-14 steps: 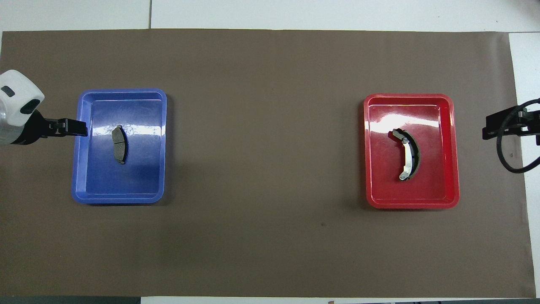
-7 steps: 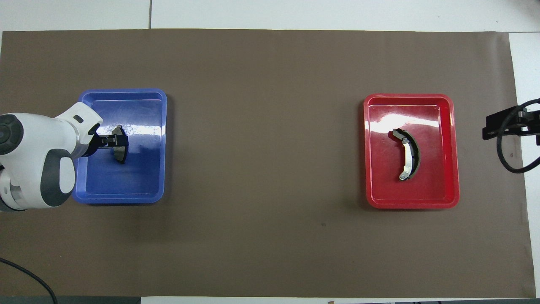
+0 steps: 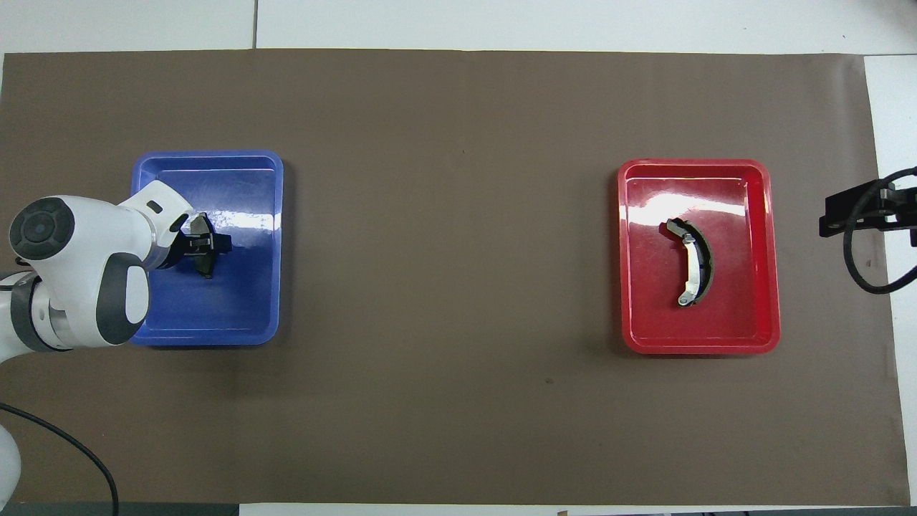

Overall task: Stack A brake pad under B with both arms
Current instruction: 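Close the left gripper on the flat brake pad and lift it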

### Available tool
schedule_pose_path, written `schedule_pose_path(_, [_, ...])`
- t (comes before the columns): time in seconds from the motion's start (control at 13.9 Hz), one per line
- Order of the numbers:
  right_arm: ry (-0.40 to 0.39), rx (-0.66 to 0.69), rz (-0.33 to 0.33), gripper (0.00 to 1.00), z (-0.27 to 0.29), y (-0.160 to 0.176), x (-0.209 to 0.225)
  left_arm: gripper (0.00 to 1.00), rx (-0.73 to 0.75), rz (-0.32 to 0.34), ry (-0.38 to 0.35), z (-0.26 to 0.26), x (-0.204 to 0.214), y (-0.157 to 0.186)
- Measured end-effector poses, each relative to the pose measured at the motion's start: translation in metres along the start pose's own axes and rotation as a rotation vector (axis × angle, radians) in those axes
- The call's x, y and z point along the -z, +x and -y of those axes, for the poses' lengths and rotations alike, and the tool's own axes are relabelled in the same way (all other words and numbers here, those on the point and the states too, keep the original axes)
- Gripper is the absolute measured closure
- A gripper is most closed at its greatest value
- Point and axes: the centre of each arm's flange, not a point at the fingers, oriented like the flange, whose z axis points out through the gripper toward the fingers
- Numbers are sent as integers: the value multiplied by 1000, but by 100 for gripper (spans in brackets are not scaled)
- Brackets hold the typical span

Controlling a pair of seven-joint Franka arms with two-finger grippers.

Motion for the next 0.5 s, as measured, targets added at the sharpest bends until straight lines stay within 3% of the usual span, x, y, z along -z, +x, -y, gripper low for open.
schedule_pose_path(0.5, [0,0,0,0,0,0,0,5,29,68,4,-6,2,-8])
